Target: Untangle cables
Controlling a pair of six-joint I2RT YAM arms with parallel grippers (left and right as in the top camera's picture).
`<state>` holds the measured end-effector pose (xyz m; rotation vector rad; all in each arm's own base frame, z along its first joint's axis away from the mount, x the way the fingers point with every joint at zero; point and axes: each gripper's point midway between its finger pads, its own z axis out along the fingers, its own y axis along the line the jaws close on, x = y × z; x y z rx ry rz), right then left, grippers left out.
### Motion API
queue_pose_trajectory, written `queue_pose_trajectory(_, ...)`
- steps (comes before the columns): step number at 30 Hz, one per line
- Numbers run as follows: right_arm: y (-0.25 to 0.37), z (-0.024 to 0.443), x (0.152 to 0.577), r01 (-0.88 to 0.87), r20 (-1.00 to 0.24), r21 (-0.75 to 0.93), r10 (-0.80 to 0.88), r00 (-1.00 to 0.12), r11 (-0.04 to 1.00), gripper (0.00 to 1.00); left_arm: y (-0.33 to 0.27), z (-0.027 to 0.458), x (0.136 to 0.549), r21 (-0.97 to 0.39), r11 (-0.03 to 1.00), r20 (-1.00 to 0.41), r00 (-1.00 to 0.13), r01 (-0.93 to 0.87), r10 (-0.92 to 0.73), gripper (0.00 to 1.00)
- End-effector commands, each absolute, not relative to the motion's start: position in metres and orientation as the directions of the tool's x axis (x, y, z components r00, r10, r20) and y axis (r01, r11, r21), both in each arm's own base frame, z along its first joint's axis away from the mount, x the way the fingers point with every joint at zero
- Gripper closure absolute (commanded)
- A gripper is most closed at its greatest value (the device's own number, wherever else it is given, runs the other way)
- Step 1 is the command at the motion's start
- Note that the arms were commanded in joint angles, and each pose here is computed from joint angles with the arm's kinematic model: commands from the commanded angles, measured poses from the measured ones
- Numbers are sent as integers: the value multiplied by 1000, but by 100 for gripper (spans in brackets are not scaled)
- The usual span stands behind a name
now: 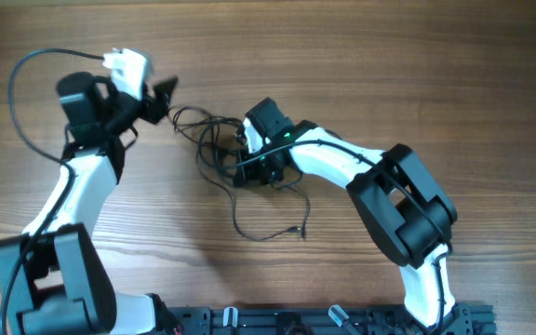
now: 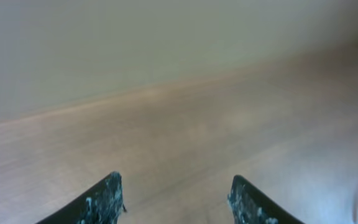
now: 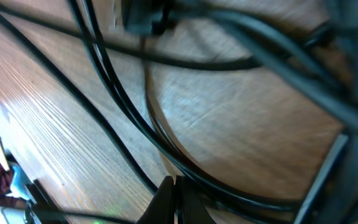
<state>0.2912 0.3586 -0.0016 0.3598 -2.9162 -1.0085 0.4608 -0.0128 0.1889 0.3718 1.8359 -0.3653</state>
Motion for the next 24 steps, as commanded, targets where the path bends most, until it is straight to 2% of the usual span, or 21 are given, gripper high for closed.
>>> queue_pose_trajectory(1,356,-19,287,-203,-28,570,-227,-973,796,96,3,249,459,-224,914,-964,-215,339,-156,42)
queue_pose_trajectory(3,360,-9,286,-199,-17,617,-240,-971,761,96,2,261,453,-330,890,-935,-237,315,-263,44)
queue_pose_trajectory(5,372,24,286,-233,-42,723,-295,-954,651,94,-3,253,444,-463,846,-867,-334,264,-371,44)
queue_pose_trajectory(6,375,44,289,-262,-79,753,-313,-947,603,92,-9,244,439,-513,825,-828,-391,237,-402,44)
queue_pose_trajectory(9,367,91,309,-348,-218,750,-286,-933,562,88,-36,212,424,-576,794,-737,-543,193,-403,43)
queue_pose_trajectory(10,362,103,317,-375,-264,735,-271,-925,564,86,-49,202,418,-588,787,-708,-590,189,-387,36)
queue_pose_trajectory(11,355,113,326,-390,-301,718,-248,-921,577,83,-58,196,414,-593,782,-691,-619,191,-372,35)
queue_pose_trajectory(14,326,123,359,-371,-364,657,-155,-918,656,77,-85,178,402,-598,781,-641,-692,180,-331,43)
queue_pose_trajectory(19,295,100,383,-304,-340,632,-98,-935,713,75,-107,122,390,-487,872,-562,-783,53,-266,43)
queue_pose_trajectory(22,295,85,379,-323,-332,608,-138,-933,725,64,-119,88,386,-447,894,-511,-830,32,-225,43)
queue_pose_trajectory(24,291,71,379,-307,-320,561,-140,-937,769,56,-124,55,377,-432,902,-432,-879,4,-203,46)
